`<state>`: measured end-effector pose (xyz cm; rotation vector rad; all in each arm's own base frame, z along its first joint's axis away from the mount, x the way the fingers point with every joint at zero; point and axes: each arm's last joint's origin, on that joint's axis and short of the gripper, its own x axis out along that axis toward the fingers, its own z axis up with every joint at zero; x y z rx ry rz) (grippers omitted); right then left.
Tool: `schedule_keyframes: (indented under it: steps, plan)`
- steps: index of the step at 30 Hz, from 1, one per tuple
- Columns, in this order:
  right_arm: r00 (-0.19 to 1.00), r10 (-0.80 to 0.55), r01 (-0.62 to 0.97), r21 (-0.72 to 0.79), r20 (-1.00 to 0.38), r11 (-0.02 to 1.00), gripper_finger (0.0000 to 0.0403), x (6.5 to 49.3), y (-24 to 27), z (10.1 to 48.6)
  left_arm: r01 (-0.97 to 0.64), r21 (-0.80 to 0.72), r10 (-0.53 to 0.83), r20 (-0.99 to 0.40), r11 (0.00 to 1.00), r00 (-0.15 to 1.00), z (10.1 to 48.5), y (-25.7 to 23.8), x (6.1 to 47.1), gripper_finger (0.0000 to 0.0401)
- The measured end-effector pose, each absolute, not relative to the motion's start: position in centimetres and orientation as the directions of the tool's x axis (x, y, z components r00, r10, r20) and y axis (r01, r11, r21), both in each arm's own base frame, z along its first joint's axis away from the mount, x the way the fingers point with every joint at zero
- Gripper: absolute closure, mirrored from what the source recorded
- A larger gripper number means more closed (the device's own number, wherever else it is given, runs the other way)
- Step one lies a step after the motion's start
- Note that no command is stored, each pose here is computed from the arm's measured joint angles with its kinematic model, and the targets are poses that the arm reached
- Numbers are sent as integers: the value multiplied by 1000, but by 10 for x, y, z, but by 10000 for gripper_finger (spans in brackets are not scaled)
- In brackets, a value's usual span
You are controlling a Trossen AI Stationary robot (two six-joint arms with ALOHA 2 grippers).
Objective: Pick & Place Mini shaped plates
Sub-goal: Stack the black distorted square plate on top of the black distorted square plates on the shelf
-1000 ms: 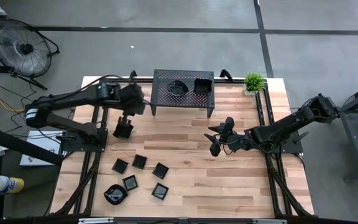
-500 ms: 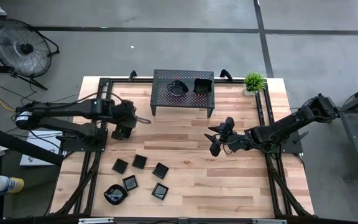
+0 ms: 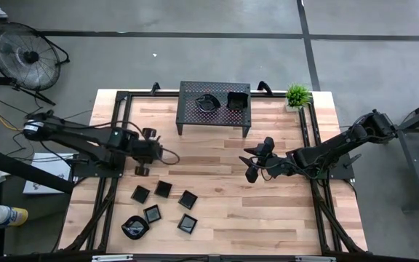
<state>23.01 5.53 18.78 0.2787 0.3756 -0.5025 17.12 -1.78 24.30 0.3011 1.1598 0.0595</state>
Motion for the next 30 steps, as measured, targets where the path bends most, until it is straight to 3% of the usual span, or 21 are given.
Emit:
schedule_keyframes:
  steps: [6,11,16,24,30]
  plan:
    - [810,-414,514,164,-416,842,226,230,55,188,46,234,207,-923,971,324,221,-29,170,338]
    - [810,-414,514,164,-416,842,226,230,55,188,-122,216,241,-937,969,254,202,-31,168,342]
    - [810,-414,514,164,-416,842,226,230,55,188,-189,237,274,-941,953,198,190,-29,164,348]
    - [805,-415,516,155,-423,842,226,229,55,187,-17,193,194,-967,981,168,188,-31,162,330]
    - [804,-415,516,153,-425,843,226,229,55,187,-3,193,191,-969,981,159,188,-31,161,293]
